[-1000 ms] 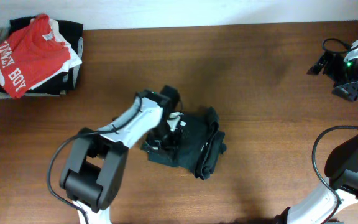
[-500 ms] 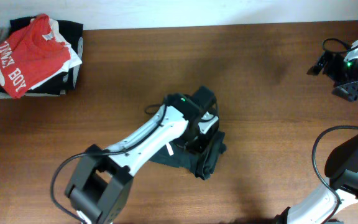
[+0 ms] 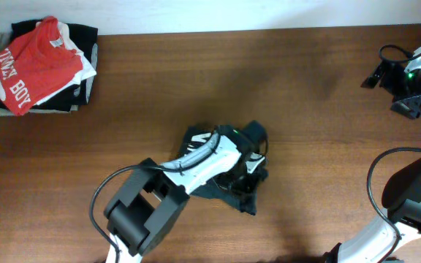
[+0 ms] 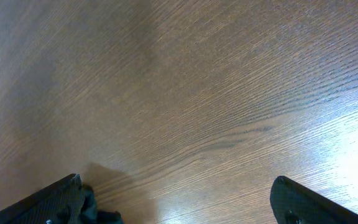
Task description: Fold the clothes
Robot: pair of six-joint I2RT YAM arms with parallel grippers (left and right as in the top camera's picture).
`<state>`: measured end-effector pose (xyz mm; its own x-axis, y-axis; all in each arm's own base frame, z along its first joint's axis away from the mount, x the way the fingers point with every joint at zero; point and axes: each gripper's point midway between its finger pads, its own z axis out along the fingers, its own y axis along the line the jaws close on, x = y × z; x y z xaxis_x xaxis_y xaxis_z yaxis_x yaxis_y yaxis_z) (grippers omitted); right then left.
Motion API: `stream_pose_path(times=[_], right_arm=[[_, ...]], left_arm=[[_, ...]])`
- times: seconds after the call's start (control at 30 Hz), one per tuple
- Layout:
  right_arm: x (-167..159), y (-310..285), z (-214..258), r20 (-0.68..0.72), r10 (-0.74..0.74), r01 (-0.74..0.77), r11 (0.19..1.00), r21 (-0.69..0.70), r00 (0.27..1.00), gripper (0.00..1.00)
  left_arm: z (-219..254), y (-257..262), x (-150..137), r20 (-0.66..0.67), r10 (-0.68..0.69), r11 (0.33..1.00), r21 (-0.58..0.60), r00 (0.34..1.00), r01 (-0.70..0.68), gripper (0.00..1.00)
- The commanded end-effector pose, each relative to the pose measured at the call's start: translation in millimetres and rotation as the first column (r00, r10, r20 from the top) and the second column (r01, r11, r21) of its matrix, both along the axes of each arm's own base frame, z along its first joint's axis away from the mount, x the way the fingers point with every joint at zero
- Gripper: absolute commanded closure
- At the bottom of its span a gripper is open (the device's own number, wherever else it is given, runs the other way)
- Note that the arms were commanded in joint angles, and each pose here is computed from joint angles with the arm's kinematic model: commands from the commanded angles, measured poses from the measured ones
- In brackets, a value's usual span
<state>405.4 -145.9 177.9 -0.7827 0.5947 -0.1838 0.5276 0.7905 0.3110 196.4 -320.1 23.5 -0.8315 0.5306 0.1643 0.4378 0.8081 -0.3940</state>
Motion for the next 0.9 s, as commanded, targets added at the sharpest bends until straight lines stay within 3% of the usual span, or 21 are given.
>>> stream_pose_path(times=[0.0, 0.27, 0.37, 0.43, 0.53, 0.67, 0.87], right_arm=[[0, -3, 7, 0.018, 0.006, -0.005, 1.0, -0.017, 1.0, 0.01], [0, -3, 7, 0.018, 0.006, -0.005, 1.0, -0.017, 1.0, 0.01], [0, -3, 7, 0.018, 0.006, -0.005, 1.0, -0.017, 1.0, 0.01], [0, -3, 7, 0.018, 0.005, -0.005, 1.0, -0.017, 1.0, 0.01], [0, -3, 7, 0.018, 0.005, -0.005, 1.0, -0.017, 1.0, 0.01], [0, -3, 7, 0.018, 0.006, -0.005, 1.0, -0.017, 1.0, 0.01], [0, -3, 7, 0.017, 0.005, -0.005, 1.0, -0.017, 1.0, 0.01]], left_arm=[[6, -4, 1, -0.006, -0.011, 0.999, -0.033, 1.0, 0.011, 0.99], [79, -39, 41, 0.176, -0.102, 0.979, -0.158, 0.979, 0.13, 1.0], [71, -2, 77, 0.247, 0.015, 1.0, -0.002, 0.969, -0.014, 0.93], [65, 19, 93, 0.253, 0.068, 0.996, 0.039, 0.965, -0.081, 0.92], [51, 22, 96, 0.224, 0.091, 0.992, 0.066, 0.97, -0.109, 0.93], [22, 1, 75, 0.095, 0.073, 0.996, 0.04, 0.993, -0.077, 1.0], [21, -49, 76, 0.201, 0.014, 0.996, -0.088, 0.98, 0.003, 0.99]])
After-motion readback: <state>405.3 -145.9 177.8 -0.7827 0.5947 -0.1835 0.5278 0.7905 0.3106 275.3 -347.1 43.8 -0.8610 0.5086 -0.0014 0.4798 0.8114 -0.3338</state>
